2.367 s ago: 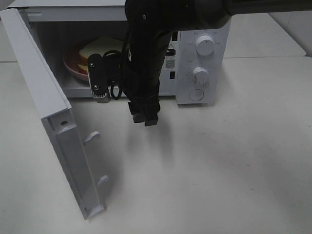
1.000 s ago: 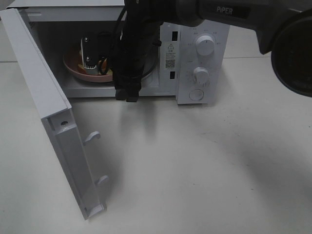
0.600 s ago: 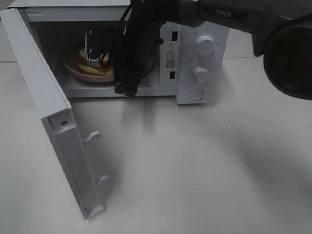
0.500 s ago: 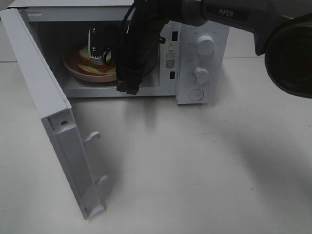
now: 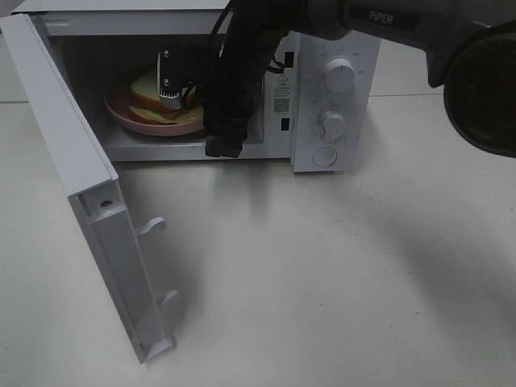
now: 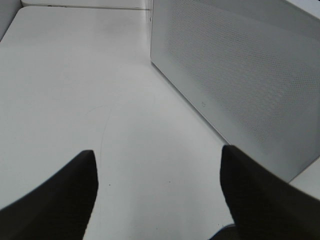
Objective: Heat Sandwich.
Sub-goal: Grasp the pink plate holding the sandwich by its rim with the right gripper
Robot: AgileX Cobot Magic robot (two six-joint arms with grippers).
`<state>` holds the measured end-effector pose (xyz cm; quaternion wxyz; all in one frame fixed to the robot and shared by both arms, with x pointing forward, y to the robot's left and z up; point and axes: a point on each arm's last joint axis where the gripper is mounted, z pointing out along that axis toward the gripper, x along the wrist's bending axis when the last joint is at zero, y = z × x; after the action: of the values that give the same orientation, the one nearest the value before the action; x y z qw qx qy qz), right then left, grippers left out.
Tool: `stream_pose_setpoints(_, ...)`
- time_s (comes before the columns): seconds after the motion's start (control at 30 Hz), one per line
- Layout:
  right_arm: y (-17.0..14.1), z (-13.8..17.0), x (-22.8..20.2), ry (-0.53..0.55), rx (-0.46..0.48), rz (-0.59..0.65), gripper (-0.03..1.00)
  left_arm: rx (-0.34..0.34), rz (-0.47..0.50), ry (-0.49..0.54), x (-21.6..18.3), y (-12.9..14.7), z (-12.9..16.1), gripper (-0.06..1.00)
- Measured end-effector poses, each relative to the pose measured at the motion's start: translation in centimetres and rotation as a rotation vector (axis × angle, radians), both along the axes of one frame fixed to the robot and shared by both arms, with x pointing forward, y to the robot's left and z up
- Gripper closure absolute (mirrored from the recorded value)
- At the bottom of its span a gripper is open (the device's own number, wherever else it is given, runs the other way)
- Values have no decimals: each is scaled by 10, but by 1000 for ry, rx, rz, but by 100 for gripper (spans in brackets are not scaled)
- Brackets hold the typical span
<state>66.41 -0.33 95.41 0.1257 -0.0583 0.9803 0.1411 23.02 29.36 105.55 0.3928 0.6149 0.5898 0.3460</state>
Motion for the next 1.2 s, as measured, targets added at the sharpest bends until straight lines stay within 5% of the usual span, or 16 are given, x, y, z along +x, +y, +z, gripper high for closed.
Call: stream_pose_setpoints(1.2, -3, 4, 20, -128, 95, -62, 42, 0, 0, 0, 0, 0, 0, 29)
